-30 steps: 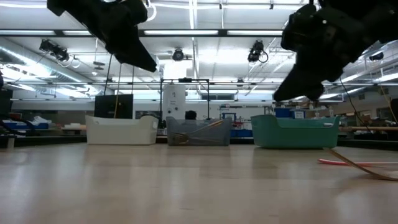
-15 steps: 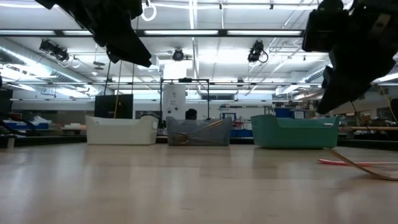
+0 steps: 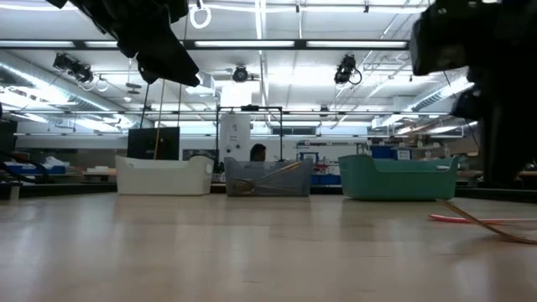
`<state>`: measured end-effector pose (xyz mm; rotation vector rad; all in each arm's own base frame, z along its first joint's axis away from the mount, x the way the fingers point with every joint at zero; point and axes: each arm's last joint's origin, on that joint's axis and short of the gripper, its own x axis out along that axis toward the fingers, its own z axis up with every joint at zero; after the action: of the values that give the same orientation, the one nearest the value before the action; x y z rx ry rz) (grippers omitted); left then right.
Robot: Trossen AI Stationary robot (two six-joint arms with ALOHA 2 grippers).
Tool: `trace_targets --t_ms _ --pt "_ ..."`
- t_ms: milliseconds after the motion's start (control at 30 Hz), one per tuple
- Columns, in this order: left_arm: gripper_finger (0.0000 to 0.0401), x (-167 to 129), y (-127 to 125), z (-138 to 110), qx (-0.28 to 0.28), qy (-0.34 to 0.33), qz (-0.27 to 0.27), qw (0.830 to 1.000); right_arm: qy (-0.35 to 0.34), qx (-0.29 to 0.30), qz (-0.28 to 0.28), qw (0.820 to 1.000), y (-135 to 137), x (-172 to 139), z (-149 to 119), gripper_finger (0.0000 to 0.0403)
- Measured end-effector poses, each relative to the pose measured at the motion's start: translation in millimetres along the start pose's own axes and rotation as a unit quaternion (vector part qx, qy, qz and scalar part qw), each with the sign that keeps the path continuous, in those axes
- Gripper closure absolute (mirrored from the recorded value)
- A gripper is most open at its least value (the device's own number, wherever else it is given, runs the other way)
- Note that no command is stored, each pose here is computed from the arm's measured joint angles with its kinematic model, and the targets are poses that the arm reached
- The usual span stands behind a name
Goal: Sort silverware by color (type)
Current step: Put the orange fork into the green bin
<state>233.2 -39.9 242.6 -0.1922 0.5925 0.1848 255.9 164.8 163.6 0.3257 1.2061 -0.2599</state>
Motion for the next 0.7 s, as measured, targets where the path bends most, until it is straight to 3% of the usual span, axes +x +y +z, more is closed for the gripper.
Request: trace_targets --t_ms 433,700 --pt "0.0245 -0.9 -2.1 -3.1 -0.006 0.009 0.003 1.000 0.056 0.002 -0.026 0.998 -4.0 12.5 -27.7 0.0303" --pt "0.0245 -0.9 -1.4 -3.2 -0.005 0.007 0.013 1.000 0.074 0.007 -0.034 0.997 -10.2 18.4 -34.5 0.0305"
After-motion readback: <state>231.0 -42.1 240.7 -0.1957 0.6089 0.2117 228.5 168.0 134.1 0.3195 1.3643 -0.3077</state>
